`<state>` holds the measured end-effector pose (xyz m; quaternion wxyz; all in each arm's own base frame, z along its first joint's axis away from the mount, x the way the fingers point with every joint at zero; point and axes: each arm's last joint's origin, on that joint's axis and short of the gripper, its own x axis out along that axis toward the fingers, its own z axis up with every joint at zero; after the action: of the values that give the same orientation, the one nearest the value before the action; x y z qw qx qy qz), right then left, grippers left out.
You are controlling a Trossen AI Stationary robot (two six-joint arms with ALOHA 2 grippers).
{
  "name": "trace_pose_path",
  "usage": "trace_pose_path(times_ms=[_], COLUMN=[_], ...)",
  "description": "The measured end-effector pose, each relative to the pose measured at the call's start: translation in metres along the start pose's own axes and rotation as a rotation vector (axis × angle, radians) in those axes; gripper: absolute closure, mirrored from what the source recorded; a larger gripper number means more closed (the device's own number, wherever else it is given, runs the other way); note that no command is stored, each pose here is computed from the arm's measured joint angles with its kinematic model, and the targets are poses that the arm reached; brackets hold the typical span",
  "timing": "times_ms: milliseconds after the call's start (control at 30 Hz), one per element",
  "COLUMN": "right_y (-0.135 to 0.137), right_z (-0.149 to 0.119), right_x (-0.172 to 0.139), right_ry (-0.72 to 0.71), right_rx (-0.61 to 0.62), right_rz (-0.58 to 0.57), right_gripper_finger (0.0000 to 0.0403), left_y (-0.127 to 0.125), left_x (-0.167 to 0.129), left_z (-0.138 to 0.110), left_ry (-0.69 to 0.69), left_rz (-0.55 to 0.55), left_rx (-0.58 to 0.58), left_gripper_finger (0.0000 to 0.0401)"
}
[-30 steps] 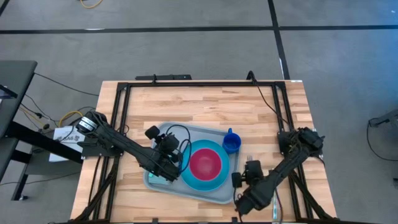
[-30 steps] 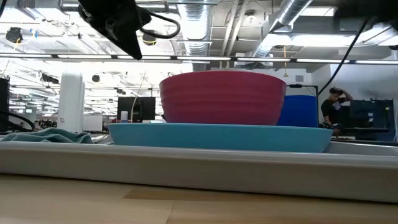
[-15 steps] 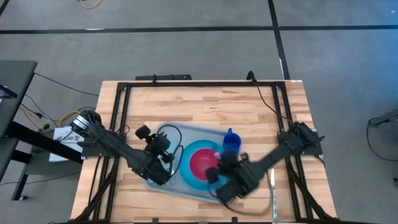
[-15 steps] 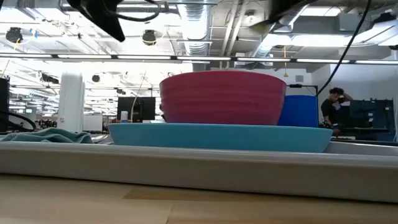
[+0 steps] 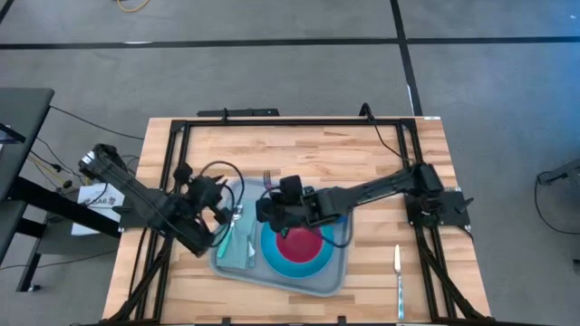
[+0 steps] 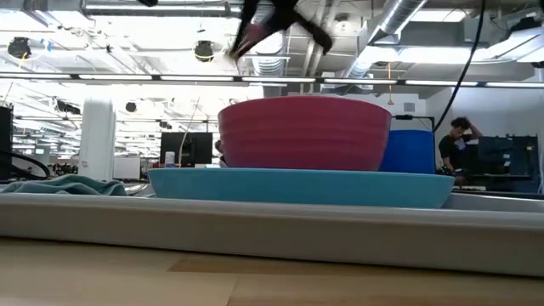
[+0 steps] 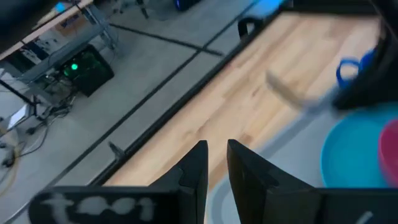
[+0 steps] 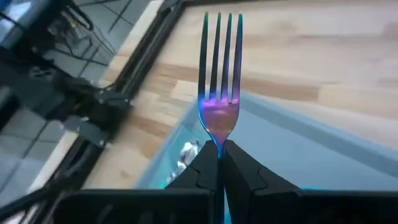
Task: Set up tray
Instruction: Put the blue purple fork on top of the green table napkin to the right of the green spoon
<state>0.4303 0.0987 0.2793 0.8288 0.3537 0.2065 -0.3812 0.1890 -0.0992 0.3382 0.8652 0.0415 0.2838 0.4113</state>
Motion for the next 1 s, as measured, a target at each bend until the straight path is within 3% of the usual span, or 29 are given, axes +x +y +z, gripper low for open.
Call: trace_pose_path(times_ms=[67, 133, 300, 633, 867, 1000], right_y=[-0.004, 0.005, 0.016, 0.054, 0.058, 0.056], right_z=[-0.004, -0.008, -0.033, -0.064, -0.092, -0.095], right_x=[0.013, 0.03, 0.07, 0.125, 0.137, 0.133], right_ry=[0.005, -0.025, -0.007, -0.007, 0.049, 0.048], right_rx=[0.016, 0.097, 0.141, 0.157, 0.089, 0.095], right_rz=[-0.031, 0.032, 0.123, 0.217, 0.128, 0.102], right_gripper_finger=[0.0399, 0.04, 0.0398, 0.04, 0.04, 0.04], left_y=[0.009, 0.017, 0.032, 0.034, 0.034, 0.034], left_x=[-0.003, -0.005, -0.009, -0.014, -0.014, -0.014], left_z=[0.003, 0.005, 0.008, 0.005, 0.005, 0.005], left_ry=[-0.023, -0.037, -0.029, 0.012, 0.012, 0.011], left_rz=[-0.007, -0.016, -0.046, -0.091, -0.091, -0.091], left_rx=[-0.028, -0.054, -0.075, -0.059, -0.061, -0.061], left_gripper_finger=[0.0351, 0.0351, 0.0351, 0.0351, 0.0351, 0.0351])
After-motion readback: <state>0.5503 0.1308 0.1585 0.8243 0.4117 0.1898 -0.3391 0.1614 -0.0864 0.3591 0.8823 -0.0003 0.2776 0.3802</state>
